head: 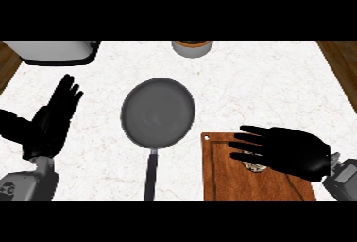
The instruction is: Pick the cupcake from the cutting board and place it in the pan
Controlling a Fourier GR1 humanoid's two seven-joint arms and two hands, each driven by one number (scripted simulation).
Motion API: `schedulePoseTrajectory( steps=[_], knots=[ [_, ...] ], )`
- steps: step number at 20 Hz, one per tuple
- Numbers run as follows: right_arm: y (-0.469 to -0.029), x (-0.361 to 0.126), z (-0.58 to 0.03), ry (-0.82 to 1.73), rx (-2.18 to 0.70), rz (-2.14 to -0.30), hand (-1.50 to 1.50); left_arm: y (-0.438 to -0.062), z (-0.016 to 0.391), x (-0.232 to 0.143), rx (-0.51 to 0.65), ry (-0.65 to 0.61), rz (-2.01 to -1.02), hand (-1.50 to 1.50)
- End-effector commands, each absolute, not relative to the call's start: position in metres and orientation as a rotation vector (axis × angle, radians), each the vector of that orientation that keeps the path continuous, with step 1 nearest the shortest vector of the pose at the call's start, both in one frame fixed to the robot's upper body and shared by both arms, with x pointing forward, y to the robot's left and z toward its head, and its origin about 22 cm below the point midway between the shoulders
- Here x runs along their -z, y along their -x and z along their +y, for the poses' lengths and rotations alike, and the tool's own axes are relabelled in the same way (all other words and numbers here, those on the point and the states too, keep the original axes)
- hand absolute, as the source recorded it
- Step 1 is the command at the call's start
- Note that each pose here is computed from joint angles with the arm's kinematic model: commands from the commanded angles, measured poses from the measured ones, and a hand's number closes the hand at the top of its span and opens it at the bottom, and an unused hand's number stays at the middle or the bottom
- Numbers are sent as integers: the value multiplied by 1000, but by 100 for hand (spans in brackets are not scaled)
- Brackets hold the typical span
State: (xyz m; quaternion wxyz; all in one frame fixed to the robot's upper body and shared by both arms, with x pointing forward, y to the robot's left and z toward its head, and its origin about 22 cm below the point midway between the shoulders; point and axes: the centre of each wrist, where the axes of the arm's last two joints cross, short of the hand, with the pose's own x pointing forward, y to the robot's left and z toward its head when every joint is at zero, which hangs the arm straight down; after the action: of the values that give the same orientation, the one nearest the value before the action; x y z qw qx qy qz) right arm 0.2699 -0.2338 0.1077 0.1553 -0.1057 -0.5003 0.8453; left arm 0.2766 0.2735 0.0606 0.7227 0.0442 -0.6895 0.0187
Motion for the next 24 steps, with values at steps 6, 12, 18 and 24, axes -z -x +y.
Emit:
schedulePoseTrajectory(
  steps=[6,12,18,24],
  knots=[
    [-288,-79,-228,305,-2409,-1394,-150,-282,272,-71,-39,-85,-1503,0],
    [-290,-55,-213,331,-2456,-1329,-150,-279,270,-62,-38,-107,-1529,0],
    [-289,-34,-218,293,-2410,-1365,-150,-281,273,-63,-32,-121,-1533,0],
    [-293,-15,-203,238,-2410,-1373,-150,-282,276,-53,-36,-92,-1524,0]
  ],
)
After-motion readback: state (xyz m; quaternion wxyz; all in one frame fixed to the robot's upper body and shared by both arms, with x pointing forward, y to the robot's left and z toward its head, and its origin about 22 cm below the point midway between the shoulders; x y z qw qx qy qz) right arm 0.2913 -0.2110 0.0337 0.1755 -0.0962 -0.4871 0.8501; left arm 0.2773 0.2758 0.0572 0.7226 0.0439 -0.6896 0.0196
